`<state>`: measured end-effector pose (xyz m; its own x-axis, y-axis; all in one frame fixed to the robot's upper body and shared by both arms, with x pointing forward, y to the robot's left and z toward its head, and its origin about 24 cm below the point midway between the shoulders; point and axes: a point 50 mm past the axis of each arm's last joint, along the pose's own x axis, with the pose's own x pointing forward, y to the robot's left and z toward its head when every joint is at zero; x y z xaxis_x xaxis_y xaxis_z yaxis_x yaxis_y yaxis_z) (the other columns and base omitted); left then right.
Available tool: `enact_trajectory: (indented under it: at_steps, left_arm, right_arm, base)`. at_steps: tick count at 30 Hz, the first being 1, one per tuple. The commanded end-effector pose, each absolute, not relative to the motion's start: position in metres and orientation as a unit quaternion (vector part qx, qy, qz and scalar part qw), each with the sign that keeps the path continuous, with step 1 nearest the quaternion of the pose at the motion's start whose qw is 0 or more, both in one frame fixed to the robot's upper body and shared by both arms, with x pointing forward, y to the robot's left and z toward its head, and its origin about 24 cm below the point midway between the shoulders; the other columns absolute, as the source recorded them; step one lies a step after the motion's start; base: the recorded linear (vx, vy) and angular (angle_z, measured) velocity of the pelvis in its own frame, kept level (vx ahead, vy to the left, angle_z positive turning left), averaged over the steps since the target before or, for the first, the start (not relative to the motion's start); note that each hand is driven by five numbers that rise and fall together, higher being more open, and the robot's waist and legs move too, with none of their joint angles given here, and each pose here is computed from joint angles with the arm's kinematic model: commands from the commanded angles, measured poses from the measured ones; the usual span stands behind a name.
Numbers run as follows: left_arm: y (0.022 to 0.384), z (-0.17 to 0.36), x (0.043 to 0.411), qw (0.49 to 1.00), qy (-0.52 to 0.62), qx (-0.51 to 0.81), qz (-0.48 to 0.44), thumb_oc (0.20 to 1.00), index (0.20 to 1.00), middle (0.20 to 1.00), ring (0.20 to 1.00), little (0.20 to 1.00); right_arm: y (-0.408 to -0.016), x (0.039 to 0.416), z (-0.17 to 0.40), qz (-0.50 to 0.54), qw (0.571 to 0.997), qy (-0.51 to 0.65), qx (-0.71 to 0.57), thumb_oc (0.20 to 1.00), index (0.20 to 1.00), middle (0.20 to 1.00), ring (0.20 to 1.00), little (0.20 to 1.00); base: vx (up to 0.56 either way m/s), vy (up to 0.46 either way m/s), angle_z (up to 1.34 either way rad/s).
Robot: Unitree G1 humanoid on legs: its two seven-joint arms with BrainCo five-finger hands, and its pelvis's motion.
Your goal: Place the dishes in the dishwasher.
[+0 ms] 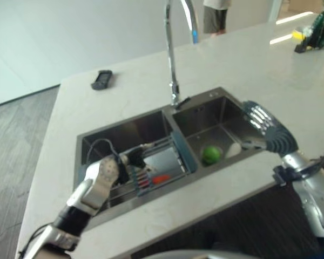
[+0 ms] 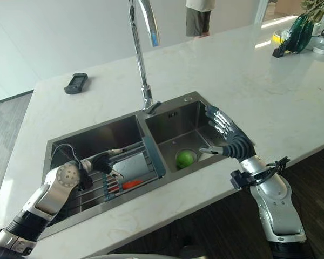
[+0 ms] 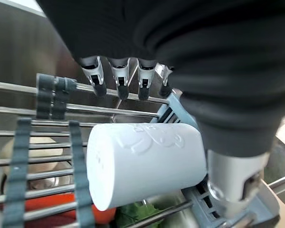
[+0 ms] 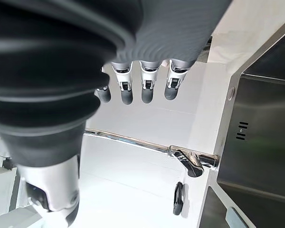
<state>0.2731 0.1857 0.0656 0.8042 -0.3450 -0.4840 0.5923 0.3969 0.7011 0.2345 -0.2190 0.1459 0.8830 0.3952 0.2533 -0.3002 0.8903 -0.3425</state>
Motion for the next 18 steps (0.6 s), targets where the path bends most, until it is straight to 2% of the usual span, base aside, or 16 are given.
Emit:
enact_trajectory:
  at_steps: [1, 18]
  left_arm:
    - [0.189, 0.09, 0.294, 0.812, 0.094, 0.518, -0.251, 1.0, 1.0, 1.0, 1.0, 1.0]
    - [0.182, 0.077, 0.293, 0.8, 0.115, 0.527, -0.261, 1.0, 1.0, 1.0, 1.0, 1.0]
  right_arm:
    - [-0.216, 0.237, 0.175, 0.171, 0.943, -0.24, -0.157, 1.0, 1.0, 1.0, 1.0, 1.0]
    - [-0.215, 0.237, 0.176, 0.172, 0.942, -0.242, -0.158, 1.0, 1.0, 1.0, 1.0, 1.0]
  base:
    - [0.0, 0.0, 0.0]
    - [0.0, 0.0, 0.0]
